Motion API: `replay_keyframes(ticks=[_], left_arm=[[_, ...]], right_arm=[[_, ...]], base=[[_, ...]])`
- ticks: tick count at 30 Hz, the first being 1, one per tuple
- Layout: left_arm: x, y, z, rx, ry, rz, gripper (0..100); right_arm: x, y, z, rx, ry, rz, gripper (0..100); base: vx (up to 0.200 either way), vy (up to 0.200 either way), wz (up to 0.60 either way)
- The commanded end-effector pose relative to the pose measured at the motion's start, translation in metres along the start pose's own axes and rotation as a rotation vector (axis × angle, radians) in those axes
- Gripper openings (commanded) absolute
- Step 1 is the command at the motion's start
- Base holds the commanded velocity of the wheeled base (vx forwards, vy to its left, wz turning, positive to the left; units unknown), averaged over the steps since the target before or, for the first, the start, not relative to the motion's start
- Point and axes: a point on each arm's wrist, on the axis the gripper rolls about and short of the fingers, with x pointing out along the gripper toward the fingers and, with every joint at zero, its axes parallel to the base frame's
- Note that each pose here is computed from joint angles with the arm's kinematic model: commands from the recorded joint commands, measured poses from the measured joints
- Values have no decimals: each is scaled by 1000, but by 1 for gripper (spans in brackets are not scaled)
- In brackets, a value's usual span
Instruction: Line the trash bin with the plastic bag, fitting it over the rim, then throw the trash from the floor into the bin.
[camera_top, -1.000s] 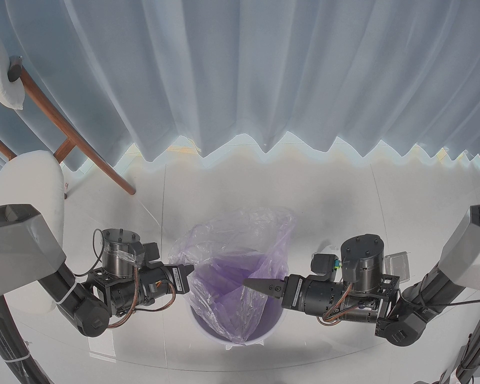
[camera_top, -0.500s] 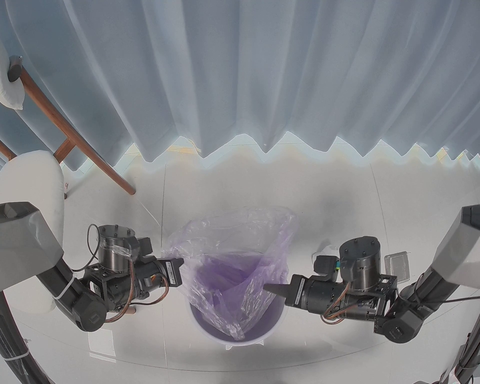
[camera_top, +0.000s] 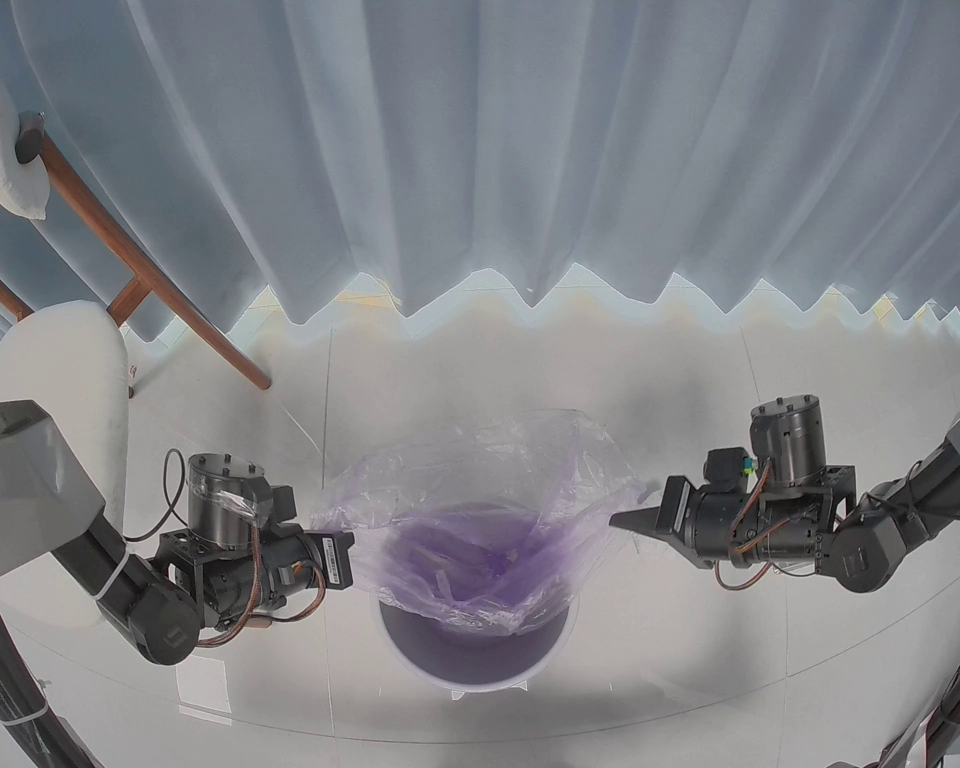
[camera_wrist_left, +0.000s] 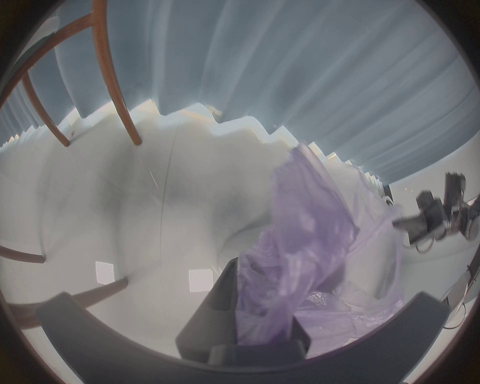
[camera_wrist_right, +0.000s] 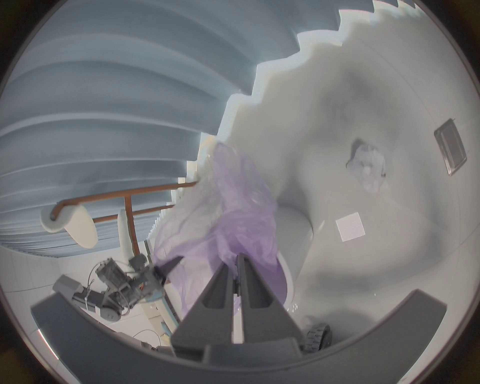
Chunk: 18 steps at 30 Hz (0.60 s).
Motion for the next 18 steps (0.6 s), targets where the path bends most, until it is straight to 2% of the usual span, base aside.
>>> replay_keyframes(ticks=[1,7,12,18], left_arm=[[-8,-15,-10,26,45,-38,0],[0,-20,-23,41,96,-42,0],[12,-15,-37,43,153,-20,0],[16,-13,-43,43,179,-10,0]], right_arm=[[-2,-11,24,-1,-63,-2,0],[11,-34,31,10,-85,-34,0],[31,-53,25,28,-44,-72,0],[34,-58,21,21,-28,-81,0]], base=[[0,0,0],[0,0,0],[0,0,0],[0,0,0]])
